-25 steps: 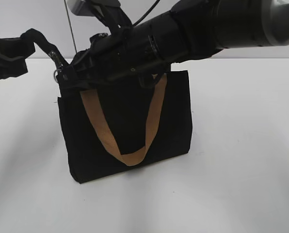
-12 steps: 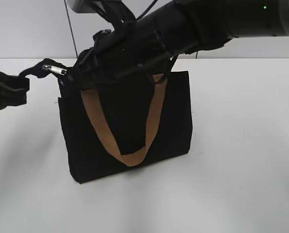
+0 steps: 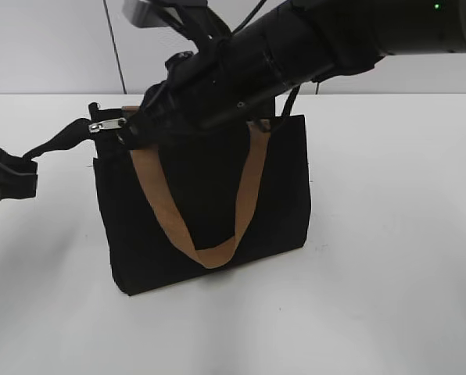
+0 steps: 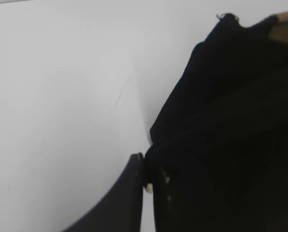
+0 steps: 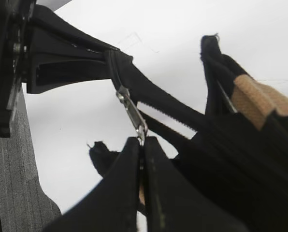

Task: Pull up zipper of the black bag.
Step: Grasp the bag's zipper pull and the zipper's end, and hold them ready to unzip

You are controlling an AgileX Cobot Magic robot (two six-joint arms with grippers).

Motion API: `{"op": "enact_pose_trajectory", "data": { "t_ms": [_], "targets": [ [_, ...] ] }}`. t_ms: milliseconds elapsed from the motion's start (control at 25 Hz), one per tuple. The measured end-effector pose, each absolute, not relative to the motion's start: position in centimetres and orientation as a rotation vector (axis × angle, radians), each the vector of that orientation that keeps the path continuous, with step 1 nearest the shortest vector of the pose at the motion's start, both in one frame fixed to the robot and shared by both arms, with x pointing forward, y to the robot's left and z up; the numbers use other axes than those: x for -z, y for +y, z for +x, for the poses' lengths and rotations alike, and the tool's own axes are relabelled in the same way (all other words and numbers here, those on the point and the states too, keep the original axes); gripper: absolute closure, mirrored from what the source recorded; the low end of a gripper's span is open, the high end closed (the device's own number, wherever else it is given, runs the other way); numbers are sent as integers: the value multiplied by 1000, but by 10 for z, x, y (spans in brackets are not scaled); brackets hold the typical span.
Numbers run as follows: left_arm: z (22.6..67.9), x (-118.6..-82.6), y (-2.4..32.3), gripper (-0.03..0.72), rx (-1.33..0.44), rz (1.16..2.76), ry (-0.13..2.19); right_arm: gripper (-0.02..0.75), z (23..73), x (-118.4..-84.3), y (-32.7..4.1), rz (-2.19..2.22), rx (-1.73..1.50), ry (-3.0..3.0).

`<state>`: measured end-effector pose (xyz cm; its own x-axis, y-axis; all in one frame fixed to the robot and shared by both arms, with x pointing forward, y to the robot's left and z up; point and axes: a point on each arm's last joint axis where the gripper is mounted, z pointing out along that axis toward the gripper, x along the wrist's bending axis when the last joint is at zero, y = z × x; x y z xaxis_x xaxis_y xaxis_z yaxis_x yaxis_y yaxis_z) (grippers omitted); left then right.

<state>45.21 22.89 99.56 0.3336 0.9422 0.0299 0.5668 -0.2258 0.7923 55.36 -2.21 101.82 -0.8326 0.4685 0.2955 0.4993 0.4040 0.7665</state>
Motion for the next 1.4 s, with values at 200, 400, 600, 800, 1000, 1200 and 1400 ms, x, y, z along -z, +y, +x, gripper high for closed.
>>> {"op": "enact_pose_trajectory", "data": {
  "t_ms": [200, 400, 600, 800, 1000, 1200, 1400],
  "targets": [
    [451, -994, 230, 673, -679, 1926, 1345, 738, 567, -1021, -44, -967, 1430, -2574],
    [450, -993, 230, 673, -676, 1931, 1350, 738, 578, -1021, -69, -1025, 1388, -2501],
    [450, -993, 231, 673, -674, 1936, 1354, 738, 589, -1021, -98, -1072, 1360, -2437],
    [450, -993, 231, 673, -673, 1938, 1356, 738, 596, -1023, -126, -1094, 1338, -2382],
    [450, -992, 231, 673, -670, 1945, 1363, 738, 603, -1030, -160, -1150, 1336, -2386],
    [450, -992, 230, 673, -671, 1944, 1358, 738, 606, -1037, -187, -1235, 1321, -2395],
    [450, -993, 230, 673, -671, 1938, 1352, 738, 603, -1043, -190, -1243, 1334, -2390]
  ]
}}
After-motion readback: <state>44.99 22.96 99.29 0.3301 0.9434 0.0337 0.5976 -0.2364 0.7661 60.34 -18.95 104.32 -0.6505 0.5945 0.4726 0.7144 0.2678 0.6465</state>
